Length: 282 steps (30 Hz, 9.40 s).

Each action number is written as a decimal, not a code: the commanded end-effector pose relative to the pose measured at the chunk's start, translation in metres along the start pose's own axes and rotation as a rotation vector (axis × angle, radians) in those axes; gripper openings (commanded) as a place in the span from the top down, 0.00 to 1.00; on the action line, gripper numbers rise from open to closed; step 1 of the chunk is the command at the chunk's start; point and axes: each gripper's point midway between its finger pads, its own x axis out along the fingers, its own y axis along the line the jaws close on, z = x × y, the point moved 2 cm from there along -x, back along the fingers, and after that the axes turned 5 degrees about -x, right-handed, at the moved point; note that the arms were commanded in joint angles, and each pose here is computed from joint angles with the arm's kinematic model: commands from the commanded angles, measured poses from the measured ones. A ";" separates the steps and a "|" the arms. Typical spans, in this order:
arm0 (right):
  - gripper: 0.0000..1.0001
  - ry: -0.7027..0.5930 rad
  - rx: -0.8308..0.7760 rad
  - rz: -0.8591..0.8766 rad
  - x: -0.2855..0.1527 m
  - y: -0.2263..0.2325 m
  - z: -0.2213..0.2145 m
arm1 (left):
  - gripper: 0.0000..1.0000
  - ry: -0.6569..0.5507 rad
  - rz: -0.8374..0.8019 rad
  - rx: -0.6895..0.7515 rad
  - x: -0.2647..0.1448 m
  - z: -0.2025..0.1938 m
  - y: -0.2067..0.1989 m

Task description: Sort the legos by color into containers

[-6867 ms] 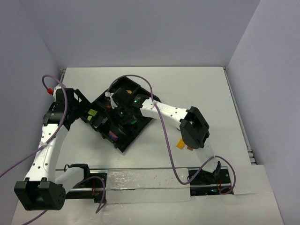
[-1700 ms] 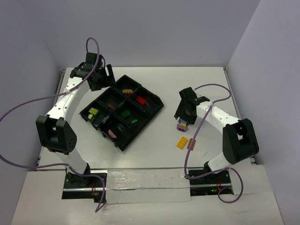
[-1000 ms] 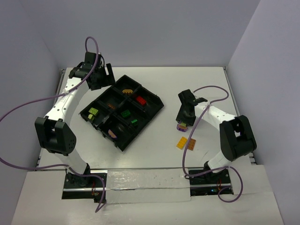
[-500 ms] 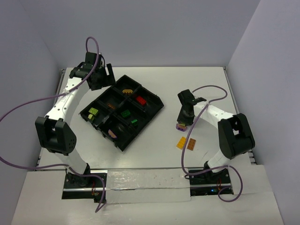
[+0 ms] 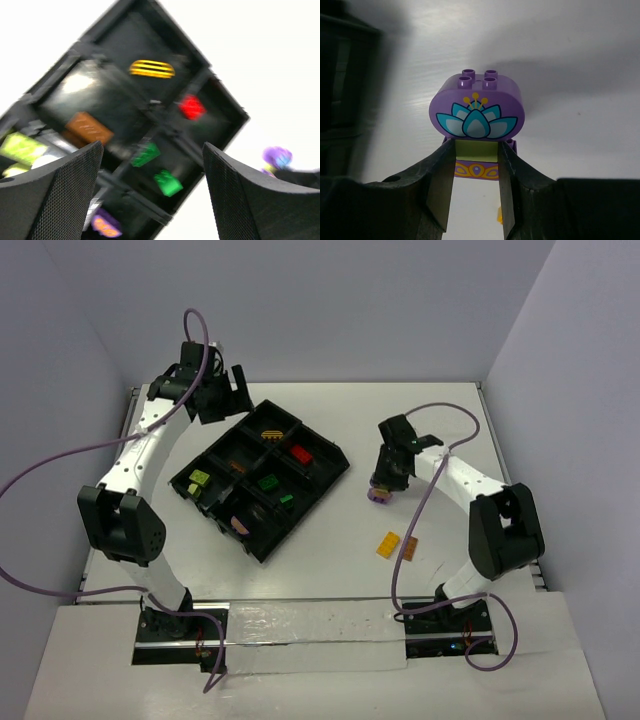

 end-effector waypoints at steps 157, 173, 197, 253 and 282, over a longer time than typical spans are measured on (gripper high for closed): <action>1.00 0.018 -0.261 1.442 -0.157 0.223 0.094 | 1.00 0.098 -1.257 -0.256 -0.080 0.060 -0.103; 1.00 -0.128 -0.180 0.939 -0.107 0.164 0.120 | 1.00 0.082 -0.809 -0.217 -0.060 0.021 -0.047; 1.00 -0.357 0.022 0.615 -0.103 0.090 0.173 | 1.00 0.329 0.045 -0.103 -0.050 -0.199 0.077; 1.00 -0.234 -0.206 1.371 -0.200 0.194 0.134 | 0.11 0.214 -1.142 -0.029 -0.087 -0.027 -0.152; 1.00 -0.252 -0.080 1.483 -0.212 0.216 0.141 | 0.41 0.201 -1.232 -0.006 -0.083 -0.019 -0.157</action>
